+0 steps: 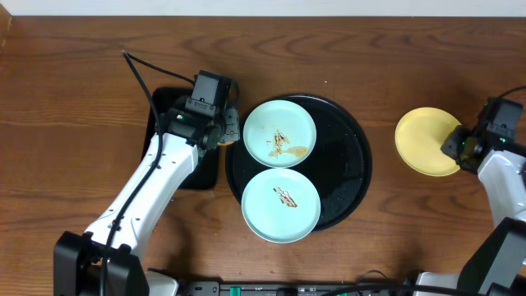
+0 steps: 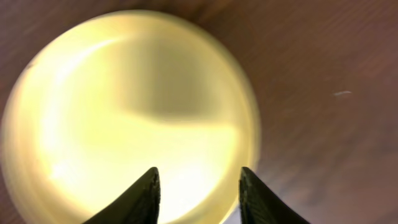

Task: Clean dirty plates on tray and stack at the side
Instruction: 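Place the yellow plate on the table right of the tray, then grip the lower light-blue plate rim with the right gripper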

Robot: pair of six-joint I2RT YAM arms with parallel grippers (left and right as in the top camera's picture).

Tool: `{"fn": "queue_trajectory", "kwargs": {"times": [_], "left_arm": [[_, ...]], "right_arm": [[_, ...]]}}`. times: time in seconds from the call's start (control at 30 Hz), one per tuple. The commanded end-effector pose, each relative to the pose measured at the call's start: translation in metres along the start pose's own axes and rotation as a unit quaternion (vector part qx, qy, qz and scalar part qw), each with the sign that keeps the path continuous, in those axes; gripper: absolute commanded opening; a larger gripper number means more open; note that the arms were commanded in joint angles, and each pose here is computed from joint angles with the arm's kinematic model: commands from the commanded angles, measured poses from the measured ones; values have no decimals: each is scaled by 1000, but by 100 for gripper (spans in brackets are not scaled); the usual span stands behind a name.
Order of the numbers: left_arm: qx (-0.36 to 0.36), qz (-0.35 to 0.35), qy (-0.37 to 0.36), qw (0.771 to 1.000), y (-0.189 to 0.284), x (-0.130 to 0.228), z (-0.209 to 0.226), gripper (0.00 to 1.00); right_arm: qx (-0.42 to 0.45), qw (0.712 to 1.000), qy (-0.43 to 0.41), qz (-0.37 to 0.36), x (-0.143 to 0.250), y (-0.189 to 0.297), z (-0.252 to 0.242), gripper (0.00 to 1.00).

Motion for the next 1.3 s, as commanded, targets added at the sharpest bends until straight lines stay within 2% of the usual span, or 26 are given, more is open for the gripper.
{"fn": "queue_trajectory", "kwargs": {"times": [0.0, 0.1, 0.17, 0.23, 0.37, 0.5, 0.53, 0.7, 0.93, 1.03, 1.13, 1.27], "left_arm": [[-2, -6, -4, 1000, 2, -2, 1, 8], [-2, -6, -4, 1000, 2, -2, 1, 8], [1, -2, -5, 1000, 2, -1, 1, 8], [21, 8, -5, 1000, 3, 1, -3, 8], [66, 32, -6, 997, 3, 6, -12, 8], [80, 57, -16, 995, 3, 16, -19, 8], [79, 62, -19, 995, 3, 19, -20, 8], [78, 95, -48, 991, 2, 42, -32, 8], [93, 121, -92, 984, 3, 71, -58, 8], [101, 125, -114, 980, 5, 82, -69, 8], [110, 127, -133, 977, 6, 90, -80, 9], [113, 135, -150, 973, 4, 99, -89, 9]], "right_arm": [[-155, 987, 47, 8, 4, 23, 38, 41], [-250, 964, 77, 53, 22, 35, 66, 41], [-312, 938, 104, 111, 46, 45, 91, 41], [-324, 924, 144, 146, 65, 51, 106, 42], [-331, 893, 230, 199, 103, 61, 131, 50], [-335, 869, 288, 222, 134, 68, 152, 46], [-330, 868, 294, 225, 140, 68, 155, 42], [-316, 860, 315, 248, 172, 67, 166, 39], [-316, 848, 335, 263, 208, 60, 170, 41], [-304, 854, 330, 263, 216, 55, 168, 39], [-293, 863, 318, 262, 219, 51, 166, 23], [-291, 865, 316, 260, 219, 50, 166, 15]]}}
Point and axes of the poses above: each gripper's point midway between its finger pads, its own y axis back along the fingers, its own z axis along the line the jaws close on, x = y × z, the point moved 8 cm from there along y, back along the fingers, and after that the axes turned 5 degrees about y, right-handed, at the moved point
